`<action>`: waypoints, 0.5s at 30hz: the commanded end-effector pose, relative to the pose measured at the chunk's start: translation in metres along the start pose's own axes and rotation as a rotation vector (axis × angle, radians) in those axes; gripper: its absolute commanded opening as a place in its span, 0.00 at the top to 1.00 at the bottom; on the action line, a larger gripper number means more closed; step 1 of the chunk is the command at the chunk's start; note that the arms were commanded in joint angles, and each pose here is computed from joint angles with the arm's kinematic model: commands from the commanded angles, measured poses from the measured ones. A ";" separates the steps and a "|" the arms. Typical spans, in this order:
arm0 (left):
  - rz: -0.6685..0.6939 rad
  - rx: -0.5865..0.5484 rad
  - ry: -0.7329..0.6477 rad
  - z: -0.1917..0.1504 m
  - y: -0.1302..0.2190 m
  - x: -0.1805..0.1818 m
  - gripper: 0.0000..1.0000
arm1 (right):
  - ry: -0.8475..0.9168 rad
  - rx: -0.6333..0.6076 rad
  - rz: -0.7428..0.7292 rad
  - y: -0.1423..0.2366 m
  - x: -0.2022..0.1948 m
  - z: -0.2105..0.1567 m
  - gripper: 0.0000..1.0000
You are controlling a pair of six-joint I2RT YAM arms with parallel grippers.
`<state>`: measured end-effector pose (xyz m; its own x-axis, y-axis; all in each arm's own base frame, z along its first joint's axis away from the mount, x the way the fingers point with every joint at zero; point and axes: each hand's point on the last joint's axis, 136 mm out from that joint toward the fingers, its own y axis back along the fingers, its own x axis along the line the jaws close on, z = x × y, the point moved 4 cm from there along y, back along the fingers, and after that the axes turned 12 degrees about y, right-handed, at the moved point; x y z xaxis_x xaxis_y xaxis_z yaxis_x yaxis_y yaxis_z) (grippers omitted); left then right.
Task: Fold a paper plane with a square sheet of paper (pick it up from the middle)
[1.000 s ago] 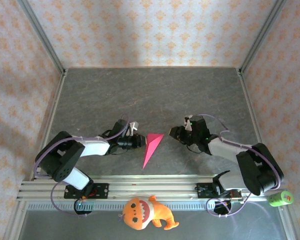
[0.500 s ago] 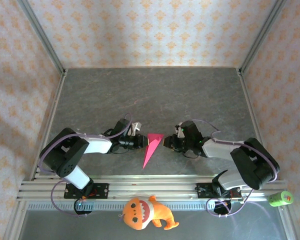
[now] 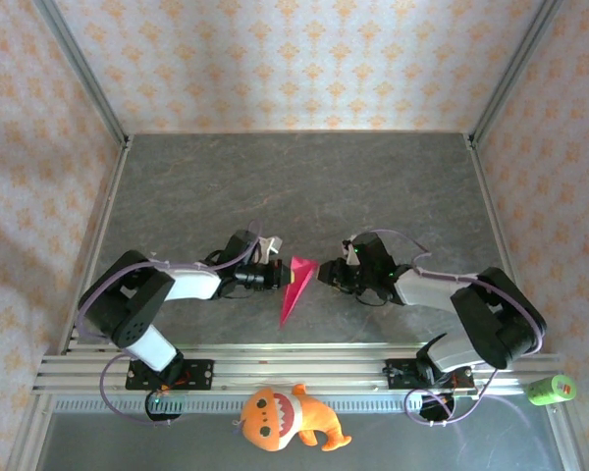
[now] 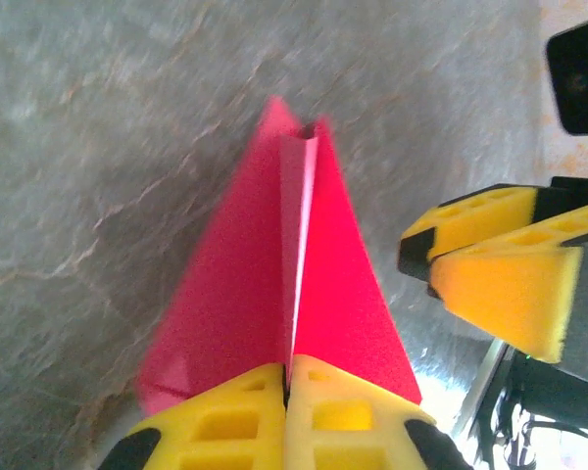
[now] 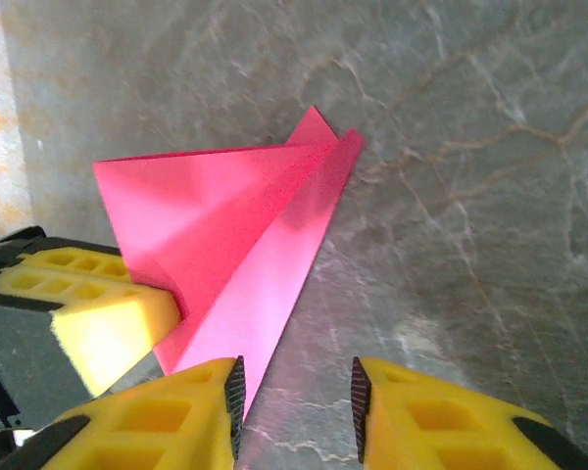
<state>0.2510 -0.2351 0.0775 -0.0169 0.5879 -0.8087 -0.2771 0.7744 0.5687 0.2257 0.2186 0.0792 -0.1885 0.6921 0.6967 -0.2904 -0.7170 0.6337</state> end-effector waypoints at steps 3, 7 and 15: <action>0.054 -0.276 -0.110 0.033 0.026 -0.033 1.00 | -0.043 -0.135 0.087 0.014 0.031 0.031 0.57; 0.235 -0.391 -0.129 0.045 0.033 -0.029 1.00 | -0.084 -0.192 0.180 0.019 0.050 0.046 0.50; 0.304 -0.381 -0.124 0.048 0.018 -0.031 1.00 | -0.094 -0.160 0.201 0.006 0.062 0.060 0.49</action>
<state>0.2905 -0.2324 0.1279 -0.0064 0.7645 -0.6446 -0.6011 0.5122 0.6134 0.2626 0.2429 0.1402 -0.1679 0.5479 0.8195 -0.4090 -0.7951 0.4478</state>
